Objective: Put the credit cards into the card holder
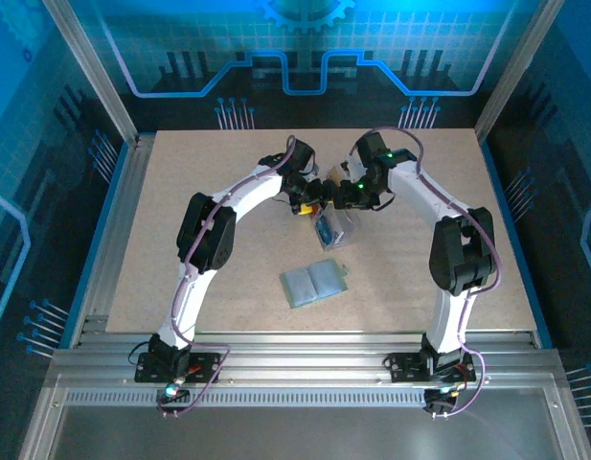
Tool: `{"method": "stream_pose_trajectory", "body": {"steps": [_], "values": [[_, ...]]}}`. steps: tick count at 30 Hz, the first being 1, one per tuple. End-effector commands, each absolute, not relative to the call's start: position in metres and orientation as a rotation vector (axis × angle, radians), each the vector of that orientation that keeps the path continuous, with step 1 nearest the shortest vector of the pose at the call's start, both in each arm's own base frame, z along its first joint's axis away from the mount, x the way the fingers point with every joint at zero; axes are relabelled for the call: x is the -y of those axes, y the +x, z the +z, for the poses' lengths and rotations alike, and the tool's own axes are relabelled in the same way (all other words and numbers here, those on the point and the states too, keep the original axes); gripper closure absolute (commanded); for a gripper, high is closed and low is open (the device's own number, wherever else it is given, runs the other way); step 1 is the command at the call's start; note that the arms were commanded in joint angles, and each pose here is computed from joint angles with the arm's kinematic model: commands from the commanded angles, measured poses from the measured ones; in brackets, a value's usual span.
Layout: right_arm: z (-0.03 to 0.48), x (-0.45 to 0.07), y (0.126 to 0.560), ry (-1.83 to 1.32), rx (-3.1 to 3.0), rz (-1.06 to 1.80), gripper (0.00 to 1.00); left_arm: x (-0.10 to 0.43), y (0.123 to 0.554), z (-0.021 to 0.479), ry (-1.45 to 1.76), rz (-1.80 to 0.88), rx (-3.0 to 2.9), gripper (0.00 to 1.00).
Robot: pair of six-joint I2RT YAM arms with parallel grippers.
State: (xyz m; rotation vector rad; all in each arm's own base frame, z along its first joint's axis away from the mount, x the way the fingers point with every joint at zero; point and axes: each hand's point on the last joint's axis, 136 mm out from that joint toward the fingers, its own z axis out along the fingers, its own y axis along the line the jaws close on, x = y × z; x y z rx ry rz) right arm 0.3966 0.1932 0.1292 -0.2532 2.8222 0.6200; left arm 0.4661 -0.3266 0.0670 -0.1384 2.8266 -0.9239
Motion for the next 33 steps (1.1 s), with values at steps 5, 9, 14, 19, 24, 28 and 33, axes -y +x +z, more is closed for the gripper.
{"method": "stream_pose_trajectory", "body": {"steps": [5,9,14,19,24,28,33], "values": [[0.153,-0.203,0.398,-0.267,-2.768,0.725,0.67,0.325,0.457,0.056,-0.179,-0.923,-2.864,0.14],[0.151,-0.202,0.399,-0.262,-2.775,0.707,0.69,0.325,0.458,0.057,-0.179,-0.927,-2.862,0.14],[0.152,-0.201,0.400,-0.257,-2.775,0.700,0.71,0.325,0.458,0.057,-0.180,-0.927,-2.862,0.14],[0.154,-0.201,0.400,-0.260,-2.772,0.703,0.72,0.325,0.458,0.057,-0.180,-0.928,-2.861,0.14],[0.158,-0.202,0.400,-0.261,-2.764,0.703,0.73,0.325,0.458,0.058,-0.179,-0.927,-2.860,0.14],[0.159,-0.202,0.400,-0.261,-2.764,0.706,0.74,0.326,0.458,0.058,-0.180,-0.929,-2.861,0.14],[0.163,-0.201,0.400,-0.263,-2.760,0.697,0.76,0.326,0.457,0.058,-0.178,-0.930,-2.860,0.14]]}}
